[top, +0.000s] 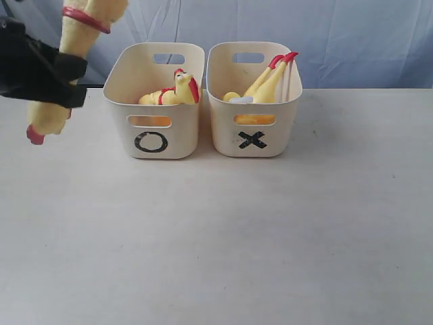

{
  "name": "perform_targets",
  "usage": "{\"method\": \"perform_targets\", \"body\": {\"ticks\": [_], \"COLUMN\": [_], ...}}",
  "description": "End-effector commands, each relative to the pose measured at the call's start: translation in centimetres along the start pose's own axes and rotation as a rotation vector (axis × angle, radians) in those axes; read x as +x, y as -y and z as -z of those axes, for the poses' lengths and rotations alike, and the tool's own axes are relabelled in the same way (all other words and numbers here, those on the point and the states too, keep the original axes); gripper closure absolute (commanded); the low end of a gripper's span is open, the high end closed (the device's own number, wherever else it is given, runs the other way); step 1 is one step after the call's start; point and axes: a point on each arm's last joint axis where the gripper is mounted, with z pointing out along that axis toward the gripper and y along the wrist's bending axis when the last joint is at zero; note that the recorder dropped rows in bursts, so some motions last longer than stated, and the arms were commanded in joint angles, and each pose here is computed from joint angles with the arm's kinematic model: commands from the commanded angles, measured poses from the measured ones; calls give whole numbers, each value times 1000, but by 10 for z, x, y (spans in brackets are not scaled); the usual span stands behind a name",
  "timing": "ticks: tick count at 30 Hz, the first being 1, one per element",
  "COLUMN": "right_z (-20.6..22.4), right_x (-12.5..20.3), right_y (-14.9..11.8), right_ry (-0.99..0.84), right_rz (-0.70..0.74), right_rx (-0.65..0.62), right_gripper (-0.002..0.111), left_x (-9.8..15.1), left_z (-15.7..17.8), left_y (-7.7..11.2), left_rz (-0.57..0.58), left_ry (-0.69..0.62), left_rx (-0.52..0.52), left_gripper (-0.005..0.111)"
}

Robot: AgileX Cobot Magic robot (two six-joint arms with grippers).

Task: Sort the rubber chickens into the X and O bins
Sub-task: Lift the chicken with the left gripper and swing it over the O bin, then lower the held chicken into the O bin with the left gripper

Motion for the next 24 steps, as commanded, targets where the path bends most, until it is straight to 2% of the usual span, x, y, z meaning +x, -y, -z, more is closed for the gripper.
{"method": "perform_targets", "body": {"ticks": [1, 8, 10, 15, 17, 19, 21, 24], "right_z": [1, 1, 1, 1, 1, 1, 1, 1], "right_x": [1, 1, 1, 1, 1, 1, 1, 1], "right_y": [0, 0, 0, 0, 0, 0, 0, 0], "right_ry": [7, 9, 9, 9, 9, 9, 9, 9], "right_rz": [8, 8, 8, 8, 8, 8, 8, 8], "right_rx": [3, 3, 3, 3, 3, 3, 3, 3], "right_gripper": [109, 109, 109, 109, 109, 109, 109, 109], "left_x": [-12, -17, -18, -22, -24, -23, -22, -26], "left_z": [-13, -60, -73, -85, -92, -100, -109, -117], "left_y": [-15, -20, -22, -50, -63, -69, -68, -68], "left_rz": [138, 275, 359, 509, 608, 642, 687, 771], "left_ry": [-74, -221, -267, -363, -401, -467, -509, -499], "left_rx": [38, 161, 195, 241, 330, 395, 447, 498], "left_gripper": [107, 107, 107, 107, 107, 107, 107, 107]}}
